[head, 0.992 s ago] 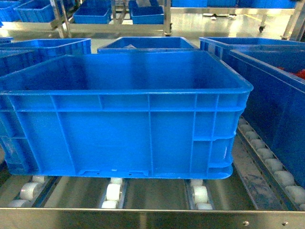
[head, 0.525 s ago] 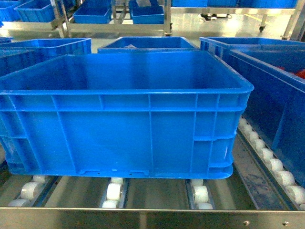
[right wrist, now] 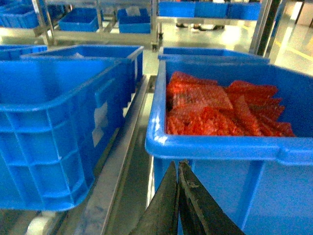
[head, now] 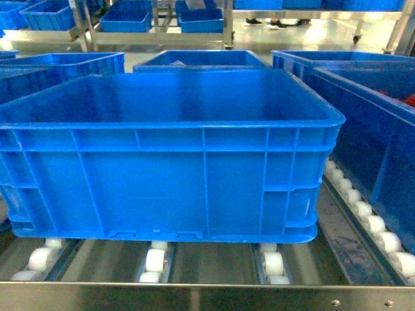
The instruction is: Place box next to blue box on left shelf
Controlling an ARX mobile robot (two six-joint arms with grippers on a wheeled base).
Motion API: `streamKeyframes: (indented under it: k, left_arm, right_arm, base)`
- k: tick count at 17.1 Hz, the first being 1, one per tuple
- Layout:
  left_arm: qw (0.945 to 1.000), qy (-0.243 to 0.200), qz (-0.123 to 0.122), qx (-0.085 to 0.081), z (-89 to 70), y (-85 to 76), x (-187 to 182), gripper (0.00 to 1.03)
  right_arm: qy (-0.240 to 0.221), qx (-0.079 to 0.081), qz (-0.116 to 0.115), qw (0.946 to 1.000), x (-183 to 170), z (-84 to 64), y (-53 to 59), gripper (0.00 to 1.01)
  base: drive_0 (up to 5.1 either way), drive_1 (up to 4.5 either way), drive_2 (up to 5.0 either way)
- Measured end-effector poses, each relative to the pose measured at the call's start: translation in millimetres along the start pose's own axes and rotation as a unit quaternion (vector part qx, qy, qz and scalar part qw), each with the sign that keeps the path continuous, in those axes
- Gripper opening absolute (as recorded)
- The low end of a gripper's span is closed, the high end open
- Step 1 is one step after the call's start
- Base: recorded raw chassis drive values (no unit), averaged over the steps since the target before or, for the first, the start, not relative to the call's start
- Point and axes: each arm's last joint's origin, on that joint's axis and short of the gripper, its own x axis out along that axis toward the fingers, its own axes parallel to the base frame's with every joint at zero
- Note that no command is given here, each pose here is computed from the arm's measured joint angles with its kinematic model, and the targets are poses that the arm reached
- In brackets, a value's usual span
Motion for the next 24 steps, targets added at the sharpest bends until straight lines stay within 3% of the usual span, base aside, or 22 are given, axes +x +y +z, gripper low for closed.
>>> streamKeyframes:
  k: [2, 6, 17, 19, 23, 24]
  left_arm:
    - [1.0000, -0.001, 0.000, 0.000, 2.0, 0.0, -5.6, 0.02]
    - [1.0000, -0.007, 0.000, 0.000, 5.5, -0.1, -16.5, 0.02]
    - [0.9999, -0.010, 0.000, 0.000, 6.1, -0.1, -34.4, 0.02]
    - [0.9998, 0.019, 0.001, 0.000, -1.2, 0.1, -42.7, 0.02]
    - [0.9999, -0.012, 0.001, 0.001, 5.4, 0.0, -45.2, 0.02]
    - [1.0000, 0.001, 0.001, 0.001, 1.7, 0.0, -44.9, 0.02]
  right_arm:
    - [-0.023, 0.000, 0.000, 0.9997, -7.0, 6.6, 0.0, 0.01]
    - [-0.026, 0.000, 0.000, 0.9997, -17.8, 8.9, 0.1, 0.01]
    - [-0.025, 0.000, 0.000, 0.9997, -35.0, 8.2, 0.1, 0.01]
    - [-0.002, 0.000, 0.000, 1.0000, -43.5, 1.6, 0.0, 0.01]
    - [-0.028, 0.000, 0.000, 0.9996, -45.9, 6.8, 0.0, 0.01]
    - [-0.018, 0.000, 0.000, 0.9998, -45.6, 4.0, 0.0, 0.01]
  base:
    - [0.0, 0.00, 0.0]
    - [0.0, 0.00, 0.0]
    - [0.0, 0.00, 0.0]
    - [0.0, 0.00, 0.0]
    - [0.0, 0.00, 0.0]
    - [0.0, 0.00, 0.0]
